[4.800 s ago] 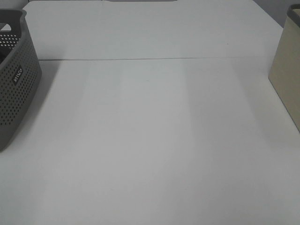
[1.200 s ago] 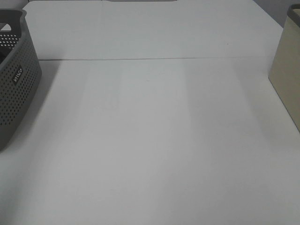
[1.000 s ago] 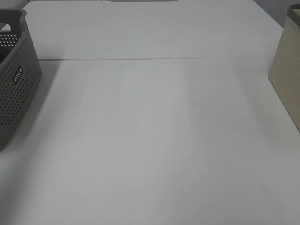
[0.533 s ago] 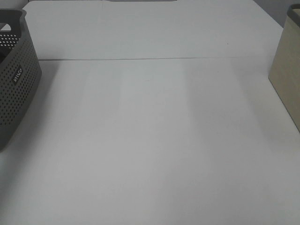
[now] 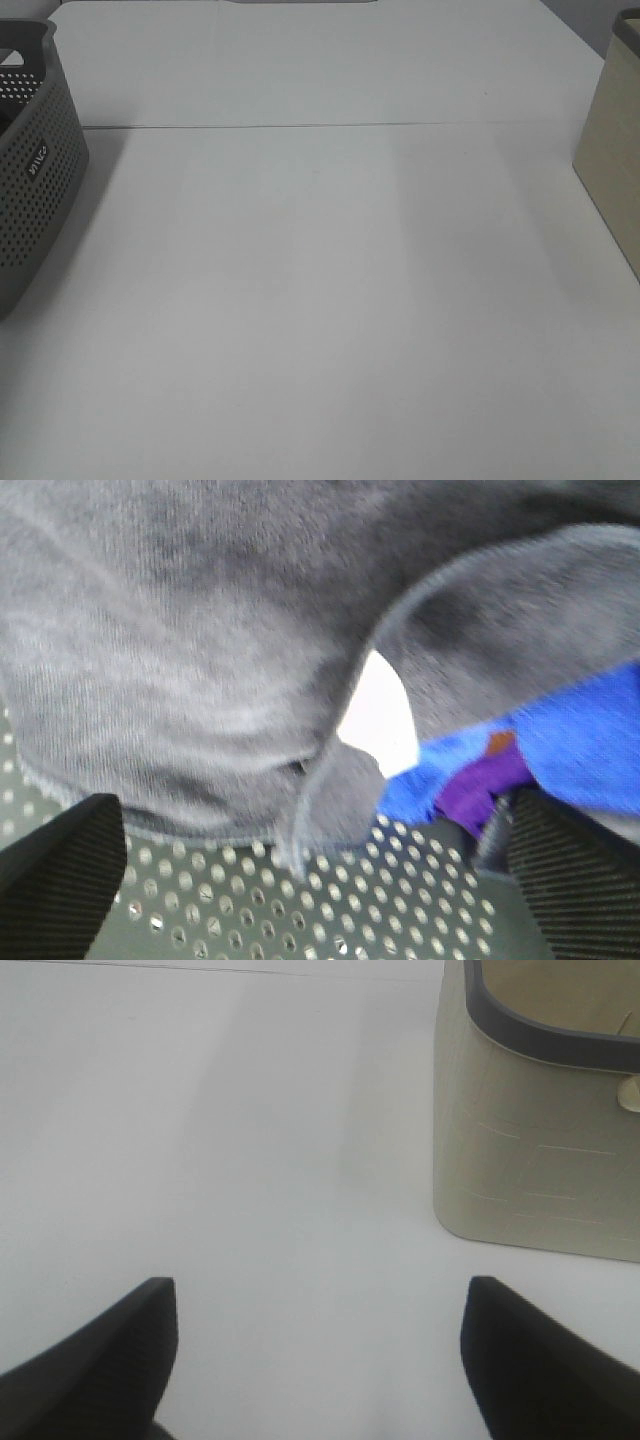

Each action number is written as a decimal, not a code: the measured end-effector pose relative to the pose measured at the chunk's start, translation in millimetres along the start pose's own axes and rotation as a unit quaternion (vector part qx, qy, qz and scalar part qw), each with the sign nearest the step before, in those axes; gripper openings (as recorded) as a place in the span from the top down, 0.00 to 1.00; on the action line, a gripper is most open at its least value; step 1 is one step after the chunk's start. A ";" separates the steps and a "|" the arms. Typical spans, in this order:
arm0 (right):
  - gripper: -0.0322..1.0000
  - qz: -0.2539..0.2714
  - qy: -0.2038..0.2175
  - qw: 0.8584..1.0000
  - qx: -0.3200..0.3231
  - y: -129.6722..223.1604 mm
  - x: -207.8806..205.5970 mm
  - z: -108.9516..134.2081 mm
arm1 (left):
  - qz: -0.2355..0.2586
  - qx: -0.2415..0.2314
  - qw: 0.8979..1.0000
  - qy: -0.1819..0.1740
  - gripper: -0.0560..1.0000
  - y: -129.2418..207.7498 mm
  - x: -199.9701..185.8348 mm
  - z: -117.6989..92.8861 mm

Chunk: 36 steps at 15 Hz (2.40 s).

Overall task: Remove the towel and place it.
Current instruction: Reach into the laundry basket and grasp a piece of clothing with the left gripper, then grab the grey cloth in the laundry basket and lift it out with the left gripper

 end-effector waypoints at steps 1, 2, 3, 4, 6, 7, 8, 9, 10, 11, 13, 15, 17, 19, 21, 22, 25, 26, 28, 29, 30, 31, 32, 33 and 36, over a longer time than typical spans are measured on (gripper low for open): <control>0.24 0.000 0.000 1.000 0.000 0.0 0.0 0.0 | 0.001 0.003 1.000 0.001 0.02 -2.5 7.6 2.2; 0.24 0.000 0.000 1.000 0.000 0.0 0.0 0.0 | 0.003 0.005 1.000 0.006 0.02 -4.6 14.5 2.6; 0.24 0.000 0.000 1.000 0.000 0.0 0.0 0.0 | 0.003 0.006 1.000 0.010 0.02 -6.7 20.5 2.6; 0.24 0.000 0.000 1.000 0.000 -0.2 0.0 0.0 | 0.003 0.005 1.000 0.014 0.02 -7.8 22.9 1.9; 0.24 0.000 0.000 1.000 0.000 -0.2 0.0 0.0 | 0.004 0.003 1.000 0.023 0.03 -7.4 22.8 -0.4; 0.24 0.000 0.000 1.000 0.000 -0.2 0.0 0.0 | 0.004 0.003 1.000 0.024 0.05 -7.4 22.8 -1.1; 0.24 0.000 0.000 1.000 0.000 -0.2 0.0 0.0 | 0.003 0.002 1.000 0.025 0.08 -7.7 22.8 -1.2; 0.24 0.000 0.000 1.000 0.000 -0.2 0.0 0.0 | 0.002 0.003 1.000 0.025 0.13 -8.2 22.8 -1.2; 0.24 0.000 0.000 1.000 0.000 -0.2 0.0 0.0 | -0.001 0.002 1.000 0.022 0.16 -7.4 23.5 0.1; 0.24 0.000 0.000 1.000 0.000 -0.2 0.0 0.0 | -0.005 -0.001 1.000 0.020 0.19 -6.1 25.3 1.3; 0.24 0.000 0.000 1.000 0.000 -0.2 0.0 0.0 | -0.002 -0.010 1.000 0.028 0.21 2.7 32.9 -0.5; 0.24 0.000 0.000 1.000 0.001 -0.2 0.0 0.0 | 0.000 -0.016 0.999 0.038 0.23 6.9 39.0 -3.6; 0.24 0.000 0.000 1.000 0.002 -0.2 0.0 0.0 | -0.012 -0.025 0.999 0.042 0.37 2.7 39.4 -4.9; 0.24 0.000 0.000 1.000 0.002 -0.2 0.0 0.0 | -0.024 -0.034 0.998 0.046 0.57 -1.9 39.2 -6.1; 0.24 0.000 0.000 1.000 0.002 -0.2 0.0 0.0 | -0.029 -0.038 0.998 0.047 0.73 -3.6 39.0 -6.6; 0.24 0.000 0.000 1.000 0.002 -0.2 0.0 0.0 | -0.030 -0.039 0.998 0.048 0.75 -4.2 39.0 -6.8; 0.24 0.000 0.000 1.000 0.002 -0.2 0.0 0.0 | -0.033 -0.068 0.996 0.050 0.76 -5.8 38.9 -7.1; 0.24 0.000 0.000 1.000 0.002 -0.2 0.0 0.0 | -0.034 -0.072 0.996 0.049 0.78 -6.1 38.9 -6.6; 0.24 0.000 0.000 1.000 0.002 -0.2 0.0 0.0 | -0.034 -0.072 0.996 0.047 0.91 -6.9 37.3 -6.2; 0.24 0.000 0.000 1.000 0.002 -0.2 0.0 0.0 | -0.032 -0.070 0.996 0.045 0.94 -5.9 35.1 -5.4; 0.24 0.000 0.000 1.000 0.002 -0.2 0.0 0.0 | -0.026 -0.064 0.997 0.042 0.95 -4.5 27.3 -4.7; 0.24 0.000 0.000 1.000 0.002 -0.2 0.0 0.0 | -0.027 -0.063 0.997 0.033 0.95 -5.0 13.4 -0.9; 0.24 0.000 0.000 1.000 0.002 -0.2 0.0 0.0 | -0.032 -0.070 0.997 0.014 0.95 -4.6 -6.7 6.5; 0.24 0.000 0.000 1.000 0.002 -0.2 0.0 0.0 | -0.044 -0.076 0.996 -0.011 0.95 -6.3 -30.3 14.9; 0.24 0.000 0.000 1.000 0.002 -0.2 0.0 0.0 | -0.101 -0.069 0.988 -0.094 0.95 -27.8 -121.9 24.2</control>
Point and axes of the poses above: a point on each arm's last joint axis where the gripper is mounted, x pointing out along that axis toward the gripper, z along the wrist's bending axis when the last joint is at zero, y = z × x, the point moved 9 cm from there along x, pointing out along that axis toward the gripper, and after that the axes turned 7 degrees about x, right-handed, at the moved point
